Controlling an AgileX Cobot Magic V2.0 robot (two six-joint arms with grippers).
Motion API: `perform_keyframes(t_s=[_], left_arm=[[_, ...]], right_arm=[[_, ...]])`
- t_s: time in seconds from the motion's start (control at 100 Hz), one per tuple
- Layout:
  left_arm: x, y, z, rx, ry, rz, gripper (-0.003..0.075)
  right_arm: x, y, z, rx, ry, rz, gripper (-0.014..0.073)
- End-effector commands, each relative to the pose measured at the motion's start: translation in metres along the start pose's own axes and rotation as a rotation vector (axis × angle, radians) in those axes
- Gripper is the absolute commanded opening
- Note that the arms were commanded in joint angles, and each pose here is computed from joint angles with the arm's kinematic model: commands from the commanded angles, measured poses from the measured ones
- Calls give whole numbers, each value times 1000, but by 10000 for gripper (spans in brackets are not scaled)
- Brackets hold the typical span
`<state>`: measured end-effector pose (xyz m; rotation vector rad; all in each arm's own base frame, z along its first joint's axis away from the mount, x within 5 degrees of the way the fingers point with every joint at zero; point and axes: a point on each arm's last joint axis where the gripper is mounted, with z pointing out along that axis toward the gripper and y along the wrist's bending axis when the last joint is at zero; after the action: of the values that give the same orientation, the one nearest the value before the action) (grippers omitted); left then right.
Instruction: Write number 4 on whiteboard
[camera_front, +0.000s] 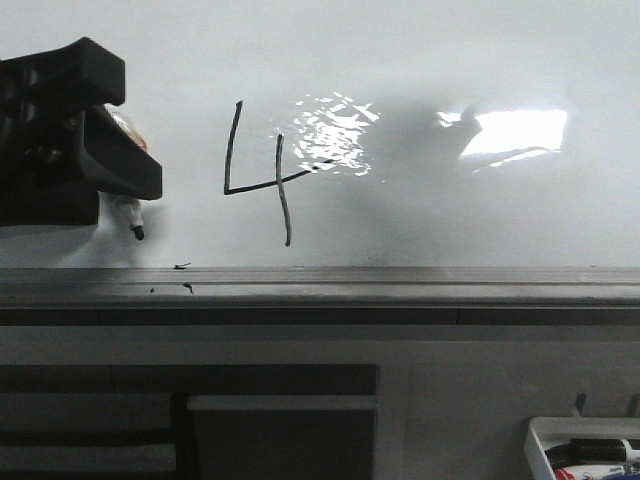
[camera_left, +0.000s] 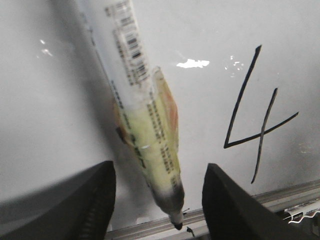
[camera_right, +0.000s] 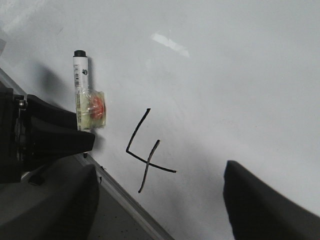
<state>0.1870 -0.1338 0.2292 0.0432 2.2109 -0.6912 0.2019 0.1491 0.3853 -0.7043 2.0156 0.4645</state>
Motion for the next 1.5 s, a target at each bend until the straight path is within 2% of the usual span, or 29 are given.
perform_keyframes(t_s=[0.0,0.04,0.11,0.3,0.36,0.41,0.57,0.69,0.87,1.06,1.23,1.49], left_arm=[[-14,-8,-7,41,-72,-12,390],[-15,-9,-11,44,-73,-12,389],[-16,-10,-19,46,-69,-12,389],[-19,-12,-49,65,-88,25,387],[-21,-14,-62,83,-115,30,364],[-23,-15,-73,103,-148,38,302],[-30,-19,-112,165,-298,138,-16],[-29,-17,-137,192,-406,222,-20],[-12,-7,-158,255,-555,295,-20],[19,10,-155,291,-602,321,-20],[29,17,-147,279,-573,325,-20],[29,17,-147,278,-571,325,-20]], right_arm=[[-17,-1,-16,19,-127,-14,470],[-17,-1,-16,21,-127,-16,459],[-17,-1,-18,24,-132,-18,375],[-15,-1,-29,27,-132,-27,-72],[-12,0,-33,31,-145,-30,-62],[-9,0,-38,37,-181,-30,-62],[19,0,-61,74,-323,-45,-62],[60,-1,-76,129,-408,-124,-62],[117,2,-98,152,-563,-131,-62],[167,3,-104,157,-609,-134,-62],[183,3,-104,157,-623,-135,-62],[183,3,-104,158,-624,-135,-62]])
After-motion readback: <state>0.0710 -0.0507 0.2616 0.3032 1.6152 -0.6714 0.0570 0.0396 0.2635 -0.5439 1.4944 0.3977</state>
